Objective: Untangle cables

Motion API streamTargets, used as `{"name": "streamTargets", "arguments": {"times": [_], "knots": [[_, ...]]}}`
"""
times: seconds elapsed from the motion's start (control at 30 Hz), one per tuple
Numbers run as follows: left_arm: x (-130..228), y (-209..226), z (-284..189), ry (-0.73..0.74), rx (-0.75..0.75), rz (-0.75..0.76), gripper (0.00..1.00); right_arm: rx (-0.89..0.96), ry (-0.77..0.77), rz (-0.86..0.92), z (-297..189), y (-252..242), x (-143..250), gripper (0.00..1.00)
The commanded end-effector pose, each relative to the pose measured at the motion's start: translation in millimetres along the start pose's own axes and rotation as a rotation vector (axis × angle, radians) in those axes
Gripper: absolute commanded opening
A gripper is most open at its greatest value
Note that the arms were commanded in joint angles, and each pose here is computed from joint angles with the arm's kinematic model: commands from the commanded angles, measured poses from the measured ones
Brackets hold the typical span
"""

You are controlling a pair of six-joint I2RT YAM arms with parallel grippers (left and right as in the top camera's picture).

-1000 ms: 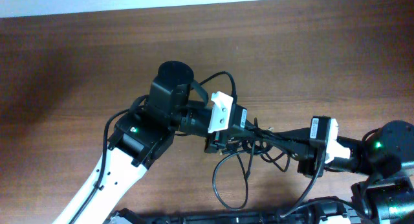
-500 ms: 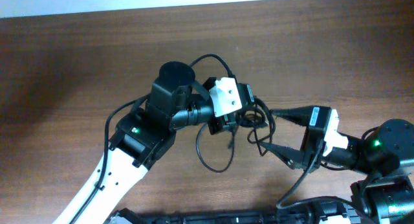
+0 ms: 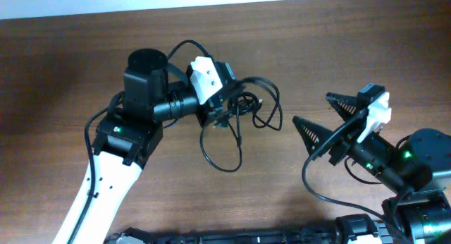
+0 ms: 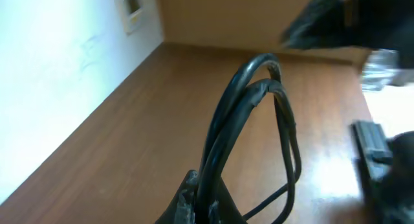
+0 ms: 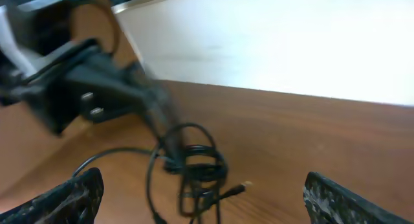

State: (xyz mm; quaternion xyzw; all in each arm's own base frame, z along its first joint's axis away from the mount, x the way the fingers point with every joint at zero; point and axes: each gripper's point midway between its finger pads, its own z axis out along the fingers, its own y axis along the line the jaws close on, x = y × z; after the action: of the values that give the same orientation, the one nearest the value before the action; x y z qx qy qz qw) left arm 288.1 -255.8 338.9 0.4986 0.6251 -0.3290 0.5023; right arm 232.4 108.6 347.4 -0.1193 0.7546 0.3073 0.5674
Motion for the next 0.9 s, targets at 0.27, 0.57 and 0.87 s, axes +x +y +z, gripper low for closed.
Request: {"name": "streamTargets", "arguments": {"times": [0.27, 0.57, 0.87], "knots": [[-66.8, -53.9, -20.4, -0.354, 0.295, 0.487, 0.00, 0.148, -0.015, 0.171, -5.4, -23.1, 0.2, 0.98], [-96.7, -72.9, -39.4, -0.517, 0.349, 0.751, 0.00, 0.042, -0.058, 0.534, -3.7, -6.2, -12.2, 0.96], [-118.3, -89.3, -44.4, -0.618, 0.331, 0.936, 0.00, -0.226, 0.080, 0.735, -8.0, 44.1, -9.1, 0.84]]}}
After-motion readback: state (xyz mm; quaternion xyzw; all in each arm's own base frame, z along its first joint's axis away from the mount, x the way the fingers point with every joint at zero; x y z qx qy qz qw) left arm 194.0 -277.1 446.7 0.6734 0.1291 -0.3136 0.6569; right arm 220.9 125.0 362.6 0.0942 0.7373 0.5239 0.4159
